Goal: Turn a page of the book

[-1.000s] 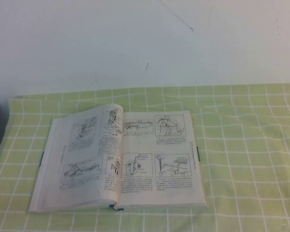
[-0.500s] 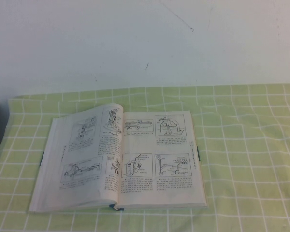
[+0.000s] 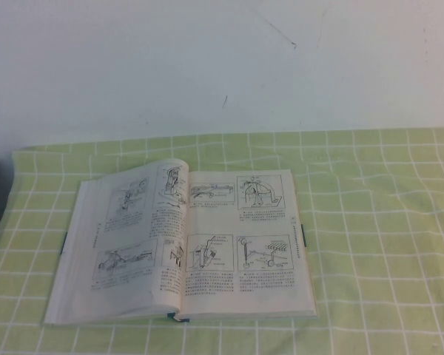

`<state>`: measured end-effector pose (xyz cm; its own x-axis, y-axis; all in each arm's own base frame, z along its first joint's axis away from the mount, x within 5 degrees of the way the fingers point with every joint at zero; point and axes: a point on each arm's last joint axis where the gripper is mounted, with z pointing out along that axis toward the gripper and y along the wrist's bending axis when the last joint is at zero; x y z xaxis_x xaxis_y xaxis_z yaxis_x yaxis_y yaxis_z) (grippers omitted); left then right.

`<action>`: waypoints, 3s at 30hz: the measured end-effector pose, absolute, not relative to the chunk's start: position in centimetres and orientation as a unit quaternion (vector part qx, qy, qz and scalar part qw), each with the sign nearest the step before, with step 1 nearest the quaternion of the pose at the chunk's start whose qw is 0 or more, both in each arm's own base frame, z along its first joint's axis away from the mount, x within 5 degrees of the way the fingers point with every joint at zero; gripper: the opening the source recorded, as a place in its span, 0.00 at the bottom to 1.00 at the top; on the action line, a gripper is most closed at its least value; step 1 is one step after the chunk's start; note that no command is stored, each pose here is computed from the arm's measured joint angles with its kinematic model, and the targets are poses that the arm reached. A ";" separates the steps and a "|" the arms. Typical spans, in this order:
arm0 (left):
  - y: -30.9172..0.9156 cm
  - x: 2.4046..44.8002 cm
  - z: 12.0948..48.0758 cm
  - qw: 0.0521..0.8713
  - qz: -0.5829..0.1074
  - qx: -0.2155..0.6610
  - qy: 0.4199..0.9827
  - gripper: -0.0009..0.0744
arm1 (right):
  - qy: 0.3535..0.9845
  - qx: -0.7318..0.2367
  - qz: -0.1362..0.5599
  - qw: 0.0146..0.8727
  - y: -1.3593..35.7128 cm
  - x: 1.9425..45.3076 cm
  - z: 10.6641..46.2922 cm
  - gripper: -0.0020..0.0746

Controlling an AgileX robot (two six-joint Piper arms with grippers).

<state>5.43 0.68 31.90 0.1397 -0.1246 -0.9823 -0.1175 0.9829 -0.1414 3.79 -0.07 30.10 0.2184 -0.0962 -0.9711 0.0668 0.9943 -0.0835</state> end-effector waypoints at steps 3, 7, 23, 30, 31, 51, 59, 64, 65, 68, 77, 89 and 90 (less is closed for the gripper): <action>0.8 7.0 33.0 0.705 -0.006 -0.095 0.703 0.01 | 0.676 -0.022 -0.042 0.736 0.1 4.9 31.4 0.02; 0.8 9.5 34.0 0.635 -0.021 -0.089 0.767 0.01 | 0.764 -0.058 -0.044 0.642 0.2 7.4 31.9 0.02; -3.6 20.1 30.2 0.427 -0.171 0.037 0.887 0.01 | 0.875 -0.199 0.131 0.422 3.0 15.2 28.9 0.02; -6.0 24.2 26.6 0.397 -0.223 0.077 0.887 0.01 | 0.884 -0.227 0.213 0.349 4.0 20.2 27.1 0.02; -6.4 24.8 26.0 0.397 -0.228 0.078 0.886 0.01 | 0.885 -0.230 0.217 0.340 4.2 21.0 26.7 0.02; -10.9 31.8 16.2 0.329 -0.164 0.106 0.924 0.01 | 0.902 -0.261 0.264 0.221 17.5 33.2 18.9 0.47; -11.0 32.0 15.4 0.315 -0.174 0.085 0.929 0.01 | 0.935 -0.210 0.247 0.147 18.3 35.7 15.7 0.49; -11.1 32.0 15.4 0.313 -0.178 0.083 0.929 0.01 | 0.948 -0.168 0.233 0.135 17.5 36.8 15.3 0.49; -11.1 32.0 15.4 0.313 -0.178 0.083 0.929 0.01 | 0.950 -0.164 0.231 0.132 17.4 36.9 15.3 0.49; -11.1 32.0 15.4 0.313 -0.180 0.077 0.929 0.01 | 0.953 -0.155 0.231 0.123 17.2 36.9 14.9 0.49; -11.1 32.0 15.4 0.313 -0.183 0.069 0.930 0.01 | 0.947 -0.156 0.262 0.104 17.6 36.7 14.6 0.48; -11.1 32.0 15.4 0.313 -0.185 0.066 0.929 0.01 | 0.924 -0.138 0.335 0.127 18.8 37.0 15.6 0.48; -11.1 32.0 15.4 0.313 -0.185 0.066 0.929 0.01 | 0.920 -0.138 0.343 0.131 18.9 37.1 15.7 0.48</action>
